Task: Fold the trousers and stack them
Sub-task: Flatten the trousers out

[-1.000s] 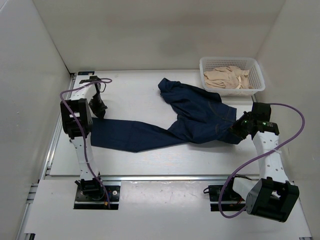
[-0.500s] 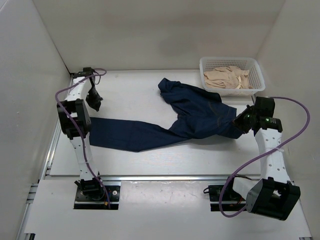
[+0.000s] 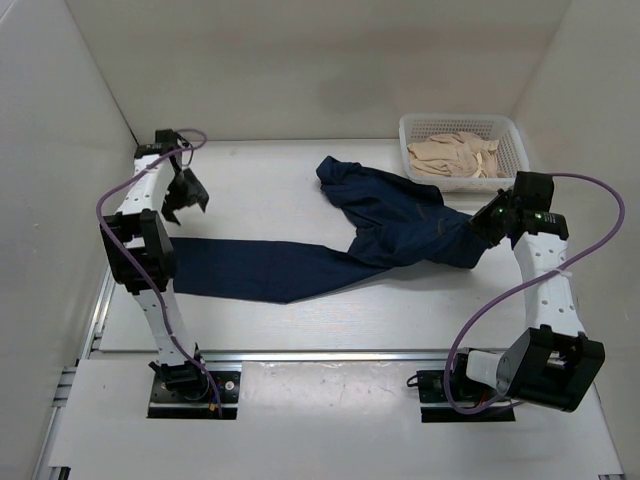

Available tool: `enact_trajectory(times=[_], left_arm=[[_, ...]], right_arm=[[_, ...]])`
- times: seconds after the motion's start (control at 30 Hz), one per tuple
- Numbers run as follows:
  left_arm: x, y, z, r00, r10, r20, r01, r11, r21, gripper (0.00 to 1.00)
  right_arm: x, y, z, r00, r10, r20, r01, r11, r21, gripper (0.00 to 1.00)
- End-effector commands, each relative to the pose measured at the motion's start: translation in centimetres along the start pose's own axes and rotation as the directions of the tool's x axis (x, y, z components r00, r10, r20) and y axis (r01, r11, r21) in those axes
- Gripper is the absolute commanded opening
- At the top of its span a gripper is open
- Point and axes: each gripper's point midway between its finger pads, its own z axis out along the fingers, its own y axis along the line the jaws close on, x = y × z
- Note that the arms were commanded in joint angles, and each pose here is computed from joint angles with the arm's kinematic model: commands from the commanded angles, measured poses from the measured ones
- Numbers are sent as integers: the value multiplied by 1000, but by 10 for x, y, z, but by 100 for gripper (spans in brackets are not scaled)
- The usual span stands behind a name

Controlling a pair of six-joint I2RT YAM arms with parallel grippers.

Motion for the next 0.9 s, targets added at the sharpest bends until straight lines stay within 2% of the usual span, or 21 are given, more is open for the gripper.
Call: enact_trajectory(times=[0.0, 0.13, 0.3, 0.5, 0.63, 0.8, 0.87], left_arm=[[33, 20, 19, 999, -6, -53, 4, 999, -45, 83], [48, 20, 35, 996, -12, -87, 6, 998, -60, 83], [65, 8, 62, 986, 14, -167, -24, 998, -57, 76], [64, 1, 81, 984, 8, -176, -22, 997, -76, 72], [69, 3, 89, 980, 10, -197, -27, 996, -87, 57], [78, 5, 81, 979, 28, -202, -46, 995, -84, 10], [73, 6, 72, 984, 27, -178, -42, 996, -82, 10]], right_arm=[[-3, 3, -4, 999, -5, 32, 5, 1000, -25, 0], [7, -2, 0, 1000, -18, -1, 18, 999, -27, 0], [11, -4, -2, 1000, -18, -1, 18, 999, -27, 0], [11, -1, -7, 999, -31, 9, 32, 998, -45, 0], [16, -3, -6, 1000, -28, -11, 27, 999, -43, 0], [16, -3, -6, 1000, -28, -11, 27, 999, -43, 0], [15, -5, -5, 1000, -28, -6, 28, 999, -35, 0]])
